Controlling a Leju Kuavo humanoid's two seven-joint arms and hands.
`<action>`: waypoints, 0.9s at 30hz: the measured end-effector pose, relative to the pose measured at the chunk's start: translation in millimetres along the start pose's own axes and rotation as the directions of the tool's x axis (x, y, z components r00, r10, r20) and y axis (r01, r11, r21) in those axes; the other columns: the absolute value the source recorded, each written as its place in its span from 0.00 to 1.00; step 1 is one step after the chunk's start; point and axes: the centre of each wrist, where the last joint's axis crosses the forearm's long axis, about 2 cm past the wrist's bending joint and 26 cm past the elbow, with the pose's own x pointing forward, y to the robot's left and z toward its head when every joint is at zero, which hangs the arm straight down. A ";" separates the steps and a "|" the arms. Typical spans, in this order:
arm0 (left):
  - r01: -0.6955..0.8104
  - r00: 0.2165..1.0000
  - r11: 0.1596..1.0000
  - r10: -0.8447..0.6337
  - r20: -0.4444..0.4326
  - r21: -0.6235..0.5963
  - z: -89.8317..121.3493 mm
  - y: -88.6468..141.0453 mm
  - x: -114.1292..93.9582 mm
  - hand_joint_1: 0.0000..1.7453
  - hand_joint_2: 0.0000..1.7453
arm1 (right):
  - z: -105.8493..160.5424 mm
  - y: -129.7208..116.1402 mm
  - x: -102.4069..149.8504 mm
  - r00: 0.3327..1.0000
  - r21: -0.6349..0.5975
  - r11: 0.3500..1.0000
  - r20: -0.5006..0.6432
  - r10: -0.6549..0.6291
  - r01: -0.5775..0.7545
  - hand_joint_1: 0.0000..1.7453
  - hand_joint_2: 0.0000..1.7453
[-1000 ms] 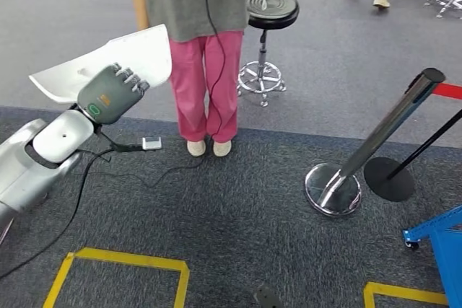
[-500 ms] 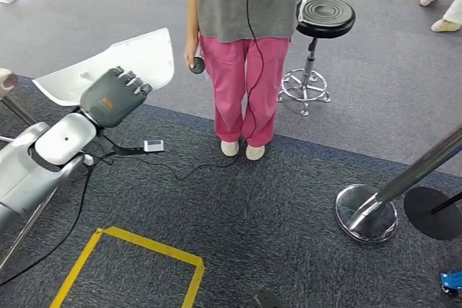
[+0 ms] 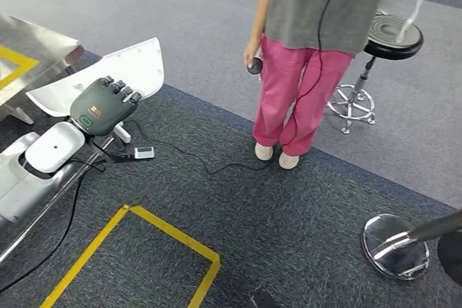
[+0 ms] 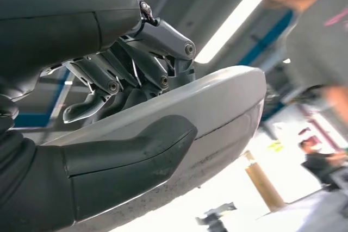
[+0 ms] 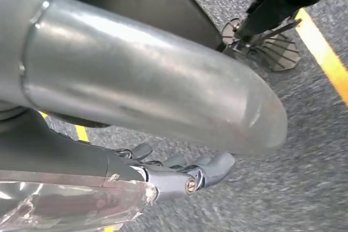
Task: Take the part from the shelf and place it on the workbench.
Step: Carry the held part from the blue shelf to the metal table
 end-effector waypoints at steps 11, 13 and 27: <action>0.004 1.000 0.999 -0.005 -0.013 -0.045 29.2 -12.9 -6.4 1.00 1.00 | 0.0 6.9 4.8 1.000 0.009 1.000 0.002 0.003 -0.003 0.00 0.00; 0.006 1.000 0.998 -0.007 -0.013 -0.056 29.1 -12.9 -7.5 1.00 1.00 | -0.4 6.6 5.9 1.000 0.010 1.000 0.013 0.002 -0.002 0.00 0.00; 0.004 1.000 0.999 -0.004 -0.011 -0.041 12.8 -3.3 -10.4 1.00 1.00 | 0.8 4.6 0.5 0.999 0.014 1.000 0.032 0.002 -0.002 0.00 0.00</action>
